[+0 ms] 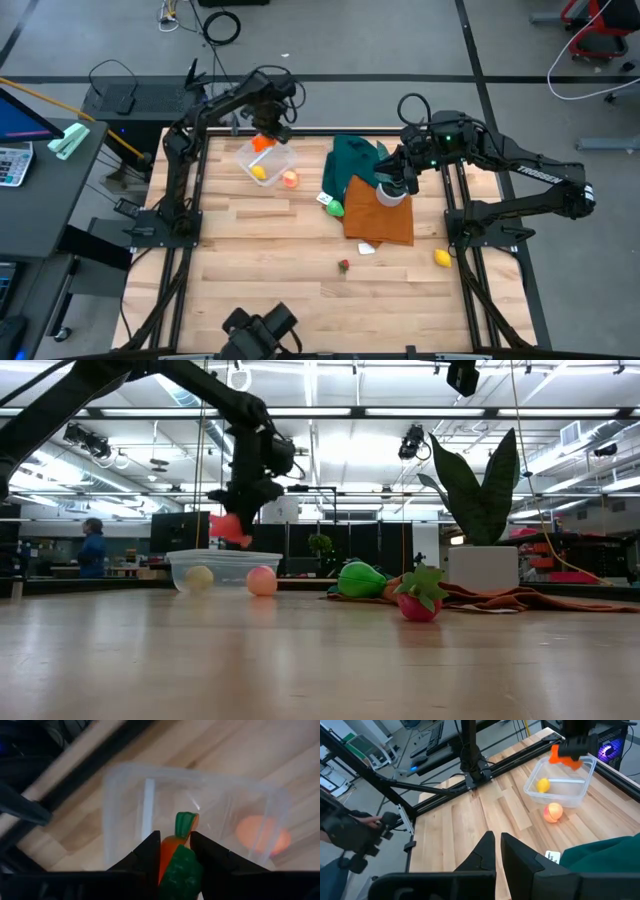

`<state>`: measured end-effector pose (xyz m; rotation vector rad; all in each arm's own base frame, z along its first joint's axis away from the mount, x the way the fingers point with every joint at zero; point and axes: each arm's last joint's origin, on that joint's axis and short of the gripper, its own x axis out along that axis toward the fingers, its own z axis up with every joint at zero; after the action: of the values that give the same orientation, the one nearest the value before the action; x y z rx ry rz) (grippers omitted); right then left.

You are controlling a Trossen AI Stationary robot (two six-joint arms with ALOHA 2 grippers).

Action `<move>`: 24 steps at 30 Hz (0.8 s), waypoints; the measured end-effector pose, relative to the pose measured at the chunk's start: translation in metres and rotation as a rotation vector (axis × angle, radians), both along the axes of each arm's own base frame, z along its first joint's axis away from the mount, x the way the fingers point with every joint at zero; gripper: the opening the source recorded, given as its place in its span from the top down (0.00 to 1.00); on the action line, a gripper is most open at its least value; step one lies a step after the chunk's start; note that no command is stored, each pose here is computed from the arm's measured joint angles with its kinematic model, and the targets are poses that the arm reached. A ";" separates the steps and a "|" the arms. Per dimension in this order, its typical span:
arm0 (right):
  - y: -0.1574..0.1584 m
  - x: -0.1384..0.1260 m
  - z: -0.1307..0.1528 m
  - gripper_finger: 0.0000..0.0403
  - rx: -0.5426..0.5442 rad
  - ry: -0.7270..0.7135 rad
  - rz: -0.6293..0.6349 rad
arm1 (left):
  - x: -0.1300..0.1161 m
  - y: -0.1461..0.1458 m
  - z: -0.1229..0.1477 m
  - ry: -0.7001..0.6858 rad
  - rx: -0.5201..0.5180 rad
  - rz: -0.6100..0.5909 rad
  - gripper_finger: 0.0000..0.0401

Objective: Pick and placing Produce into tupperware
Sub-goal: Put the carrot into the transparent container, then put the lemon into the transparent container

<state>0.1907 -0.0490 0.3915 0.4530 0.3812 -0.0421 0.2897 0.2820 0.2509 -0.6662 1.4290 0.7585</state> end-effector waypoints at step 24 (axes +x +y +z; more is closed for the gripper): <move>0.000 0.000 0.000 1.00 -0.007 0.000 -0.003 | 0.020 -0.029 -0.038 0.107 0.062 -0.154 0.60</move>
<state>0.1908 -0.0492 0.3915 0.4463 0.3799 -0.0459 0.3096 0.2533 0.2125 -0.4673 1.5290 0.7226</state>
